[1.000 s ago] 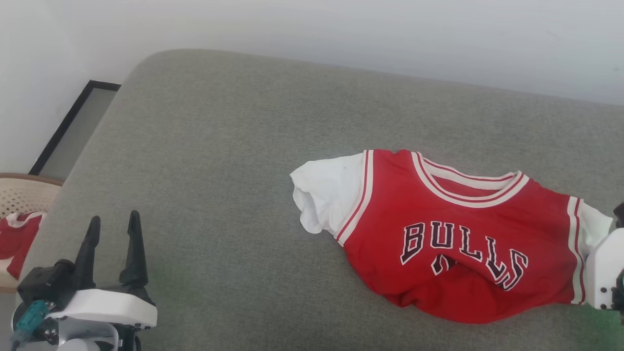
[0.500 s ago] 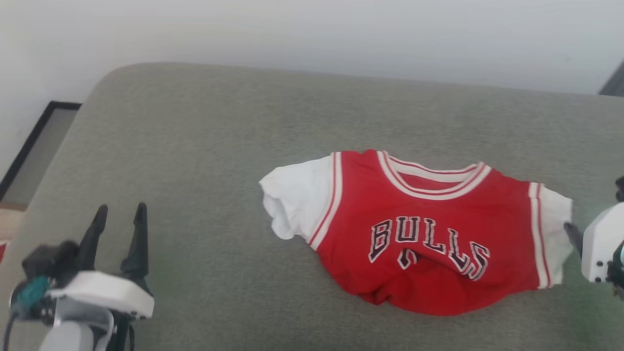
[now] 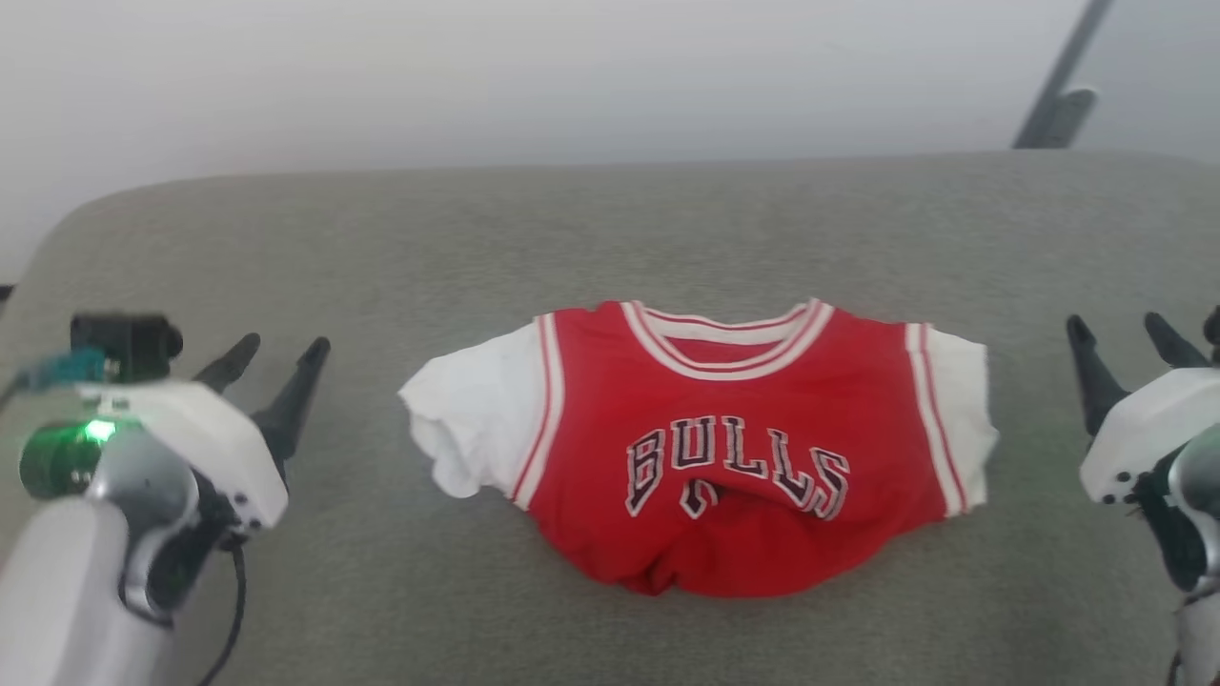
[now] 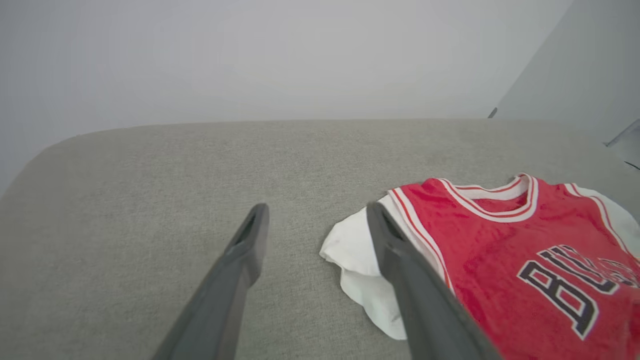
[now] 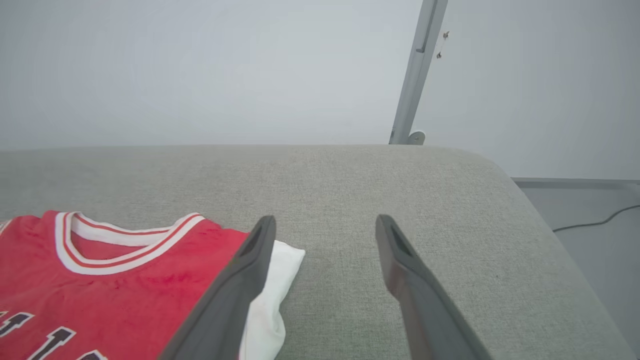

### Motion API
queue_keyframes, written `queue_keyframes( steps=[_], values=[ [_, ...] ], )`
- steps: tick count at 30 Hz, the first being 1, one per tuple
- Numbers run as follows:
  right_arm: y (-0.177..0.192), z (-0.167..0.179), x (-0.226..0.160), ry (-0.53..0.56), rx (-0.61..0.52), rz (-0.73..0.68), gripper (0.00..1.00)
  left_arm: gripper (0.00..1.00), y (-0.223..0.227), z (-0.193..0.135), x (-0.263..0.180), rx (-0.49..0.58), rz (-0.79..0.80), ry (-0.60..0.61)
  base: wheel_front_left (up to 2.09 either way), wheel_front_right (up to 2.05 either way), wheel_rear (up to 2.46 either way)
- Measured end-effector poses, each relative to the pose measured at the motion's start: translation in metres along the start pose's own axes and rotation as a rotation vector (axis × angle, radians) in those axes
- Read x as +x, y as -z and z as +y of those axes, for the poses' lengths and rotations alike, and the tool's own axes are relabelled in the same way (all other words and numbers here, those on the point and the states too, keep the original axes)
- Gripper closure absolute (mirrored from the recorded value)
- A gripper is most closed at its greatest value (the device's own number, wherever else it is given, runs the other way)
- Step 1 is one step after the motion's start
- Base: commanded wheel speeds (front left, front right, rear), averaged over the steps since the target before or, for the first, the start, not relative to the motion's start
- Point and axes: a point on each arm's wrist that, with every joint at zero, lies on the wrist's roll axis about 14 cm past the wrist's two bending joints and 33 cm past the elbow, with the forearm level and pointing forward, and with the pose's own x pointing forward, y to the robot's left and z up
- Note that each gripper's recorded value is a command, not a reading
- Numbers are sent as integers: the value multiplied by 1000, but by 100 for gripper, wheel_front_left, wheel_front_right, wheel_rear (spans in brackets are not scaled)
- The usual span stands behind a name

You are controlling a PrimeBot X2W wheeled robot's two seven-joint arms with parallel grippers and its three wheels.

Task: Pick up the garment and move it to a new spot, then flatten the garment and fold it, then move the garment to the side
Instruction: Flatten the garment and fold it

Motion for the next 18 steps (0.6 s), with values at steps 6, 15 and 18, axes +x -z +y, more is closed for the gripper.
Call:
queue_keyframes(
  steps=[6,15,18],
  values=[
    [-8,-8,-18,50,17,-68,0,0,5,-23,33,-18,212,66,0,0,0],
    [-25,-16,-28,103,18,-191,0,0,51,-41,66,17,562,67,0,0,0],
    [-31,-14,-28,106,7,-242,0,0,66,-42,74,35,637,63,0,0,0]
  ],
)
